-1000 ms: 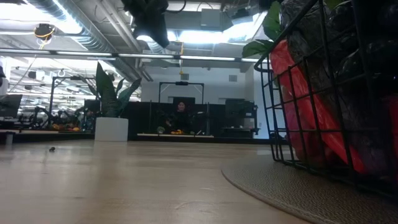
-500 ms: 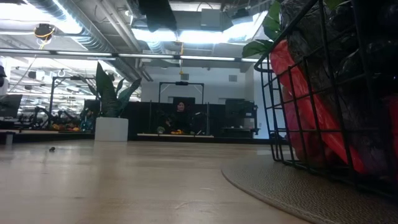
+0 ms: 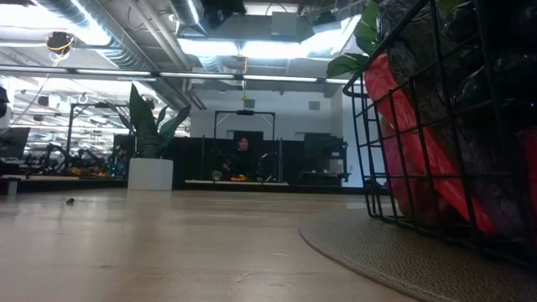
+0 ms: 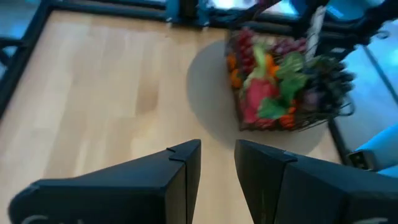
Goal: Build produce basket
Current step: Put the red grapes into the black wire basket
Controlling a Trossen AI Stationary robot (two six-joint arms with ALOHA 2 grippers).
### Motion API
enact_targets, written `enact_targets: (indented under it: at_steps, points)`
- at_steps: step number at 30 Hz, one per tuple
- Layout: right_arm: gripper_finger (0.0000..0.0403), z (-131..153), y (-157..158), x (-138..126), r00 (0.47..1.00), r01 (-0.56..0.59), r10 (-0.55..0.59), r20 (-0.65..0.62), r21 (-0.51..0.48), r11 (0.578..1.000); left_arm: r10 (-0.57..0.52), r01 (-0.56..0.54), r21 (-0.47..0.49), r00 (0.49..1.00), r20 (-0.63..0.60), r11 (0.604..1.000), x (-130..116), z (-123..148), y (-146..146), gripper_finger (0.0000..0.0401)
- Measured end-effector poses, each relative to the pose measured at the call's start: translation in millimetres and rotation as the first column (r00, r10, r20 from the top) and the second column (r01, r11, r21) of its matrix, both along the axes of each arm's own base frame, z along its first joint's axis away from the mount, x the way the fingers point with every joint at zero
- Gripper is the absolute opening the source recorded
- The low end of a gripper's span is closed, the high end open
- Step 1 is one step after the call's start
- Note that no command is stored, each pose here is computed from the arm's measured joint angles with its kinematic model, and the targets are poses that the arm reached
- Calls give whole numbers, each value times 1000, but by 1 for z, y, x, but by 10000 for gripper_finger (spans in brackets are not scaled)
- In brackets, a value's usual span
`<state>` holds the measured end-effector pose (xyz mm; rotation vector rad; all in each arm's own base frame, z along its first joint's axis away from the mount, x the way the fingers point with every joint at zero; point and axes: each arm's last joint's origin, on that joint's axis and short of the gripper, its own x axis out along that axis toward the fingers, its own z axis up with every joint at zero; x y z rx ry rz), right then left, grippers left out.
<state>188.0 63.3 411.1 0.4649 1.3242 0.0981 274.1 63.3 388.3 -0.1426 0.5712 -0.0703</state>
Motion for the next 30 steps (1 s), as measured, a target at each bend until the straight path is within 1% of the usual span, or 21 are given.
enact_targets:
  at_steps: [3, 5, 10, 14, 18, 21, 24, 28, 30]
  points:
    - [0, -12, 16, -4, 998, -35, 33, -56, -21, 999, -7, 7, -11, 999, 35, 1000, 5, 3, -14, 87]
    - [0, -21, 27, -5, 994, -67, 65, -84, -28, 997, -7, 7, -2, 999, 47, 1000, 8, 5, -24, 87]
    - [0, -46, 48, -9, 982, -137, 131, -138, -31, 990, 16, -15, -22, 999, 41, 1000, 11, 5, -44, 87]
    - [0, -67, 56, -10, 973, -147, 135, -189, -48, 988, 24, -25, 14, 999, 39, 1000, 12, 5, -58, 87]
    - [0, -87, 57, -9, 966, -131, 112, -234, -66, 989, 6, -7, 24, 999, 40, 1000, 12, 5, -68, 87]
    - [0, -101, 58, -7, 964, -121, 100, -245, -68, 990, -17, 16, 24, 999, 40, 1000, 12, 5, -75, 87]
    - [0, -113, 58, -9, 954, -82, 60, -293, -63, 995, -37, 36, 24, 999, 40, 999, 11, 5, -81, 87]
    - [0, -123, 57, -11, 933, -64, 49, -358, -32, 997, -54, 53, 24, 998, 40, 998, 11, 5, -86, 87]
    - [0, -127, 57, -12, 926, -52, 36, -376, -33, 998, -57, 56, 24, 998, 39, 998, 11, 5, -87, 87]
